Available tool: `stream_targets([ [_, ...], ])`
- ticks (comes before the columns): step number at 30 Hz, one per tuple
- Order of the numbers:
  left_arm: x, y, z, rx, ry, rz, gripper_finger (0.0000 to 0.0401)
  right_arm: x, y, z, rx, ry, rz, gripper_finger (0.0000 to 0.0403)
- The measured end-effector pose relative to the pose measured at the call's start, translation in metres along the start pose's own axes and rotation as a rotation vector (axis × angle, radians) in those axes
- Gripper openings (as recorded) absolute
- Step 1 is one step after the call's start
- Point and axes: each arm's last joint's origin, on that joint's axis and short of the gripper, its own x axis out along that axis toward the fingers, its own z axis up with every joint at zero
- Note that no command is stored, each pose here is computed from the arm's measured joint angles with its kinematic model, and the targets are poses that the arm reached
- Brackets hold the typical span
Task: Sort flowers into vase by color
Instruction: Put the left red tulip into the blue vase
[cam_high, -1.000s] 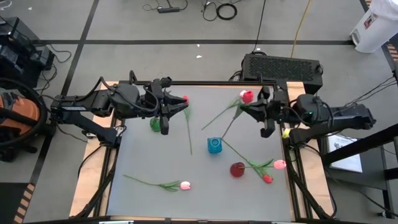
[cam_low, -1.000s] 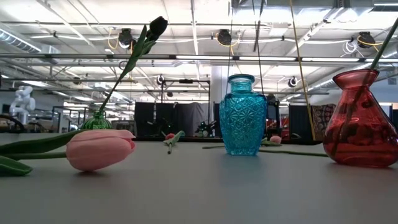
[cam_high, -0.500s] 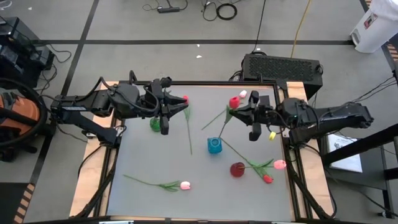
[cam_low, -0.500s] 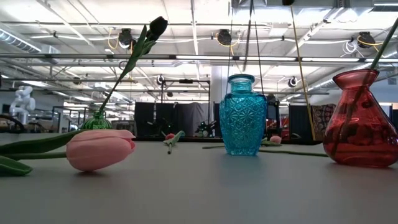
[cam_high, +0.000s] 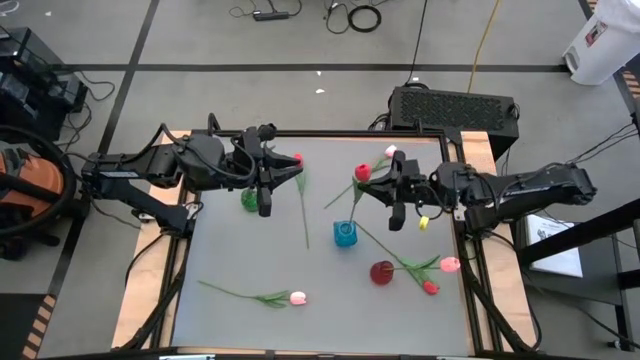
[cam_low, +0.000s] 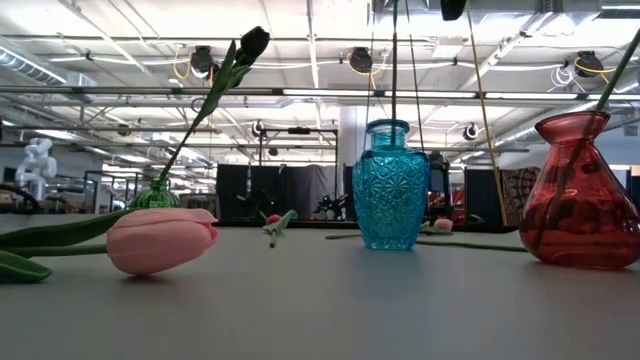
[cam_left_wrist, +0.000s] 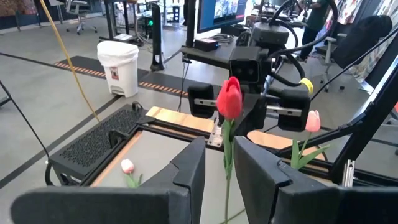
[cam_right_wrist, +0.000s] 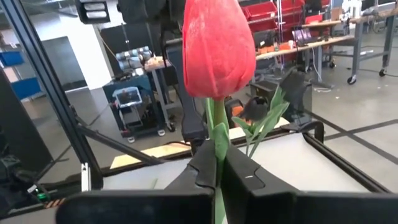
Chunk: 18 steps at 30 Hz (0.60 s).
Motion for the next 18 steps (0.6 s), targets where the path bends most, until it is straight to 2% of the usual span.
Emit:
stream_targets([
  [11, 0.0, 0.0, -0.001, 0.002, 0.006, 0.001, 0.0091, 0.018, -0.001, -0.018, -0.018, 0.076, -0.019, 0.0007],
  [18, 0.0, 0.0, -0.001, 0.002, 0.006, 0.001, 0.0091, 0.025, -0.001, -0.026, -0.051, 0.116, -0.028, 0.006],
])
